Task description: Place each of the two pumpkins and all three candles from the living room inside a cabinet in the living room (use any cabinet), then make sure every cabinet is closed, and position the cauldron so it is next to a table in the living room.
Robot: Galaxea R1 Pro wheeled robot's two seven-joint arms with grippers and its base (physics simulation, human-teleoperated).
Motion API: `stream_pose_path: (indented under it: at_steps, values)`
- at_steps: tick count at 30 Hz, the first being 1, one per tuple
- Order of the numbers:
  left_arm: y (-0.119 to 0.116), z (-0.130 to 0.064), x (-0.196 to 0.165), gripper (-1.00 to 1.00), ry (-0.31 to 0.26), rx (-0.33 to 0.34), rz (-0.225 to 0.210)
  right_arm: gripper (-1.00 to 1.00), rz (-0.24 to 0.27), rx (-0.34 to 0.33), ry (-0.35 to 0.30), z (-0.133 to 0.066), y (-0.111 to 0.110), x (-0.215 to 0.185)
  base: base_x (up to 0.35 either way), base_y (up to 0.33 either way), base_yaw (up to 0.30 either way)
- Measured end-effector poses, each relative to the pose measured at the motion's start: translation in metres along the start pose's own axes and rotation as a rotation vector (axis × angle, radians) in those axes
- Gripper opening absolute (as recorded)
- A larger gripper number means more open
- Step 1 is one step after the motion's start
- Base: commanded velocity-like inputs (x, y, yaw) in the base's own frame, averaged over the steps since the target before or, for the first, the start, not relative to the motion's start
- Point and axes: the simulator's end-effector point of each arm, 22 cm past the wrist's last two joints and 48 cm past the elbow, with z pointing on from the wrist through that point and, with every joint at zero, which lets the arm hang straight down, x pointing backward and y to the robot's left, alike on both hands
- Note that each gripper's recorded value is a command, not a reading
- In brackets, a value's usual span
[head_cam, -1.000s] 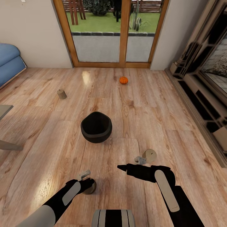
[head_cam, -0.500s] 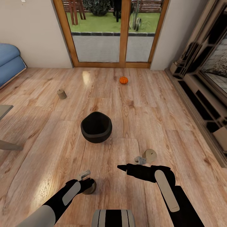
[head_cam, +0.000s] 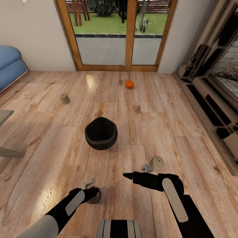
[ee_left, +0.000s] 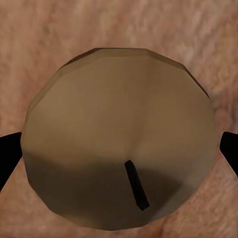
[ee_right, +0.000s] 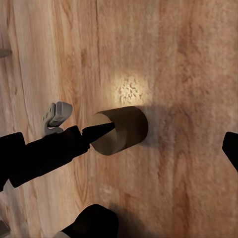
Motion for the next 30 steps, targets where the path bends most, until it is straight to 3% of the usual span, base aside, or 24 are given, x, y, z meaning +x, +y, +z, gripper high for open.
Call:
stream_pose_path:
  at_steps: [23,30]
  values:
    - [-0.004,-0.009,-0.010,-1.00,-0.023,0.014,0.002,1.00,-0.016,-0.005,-0.018,-0.008,0.008,-0.006,0.000,0.000,0.000]
    - [-0.012,-0.022,-0.025,-1.00,-0.056,0.036,0.006,1.00,-0.033,-0.012,-0.040,-0.017,0.018,-0.013,0.000,0.000,0.000]
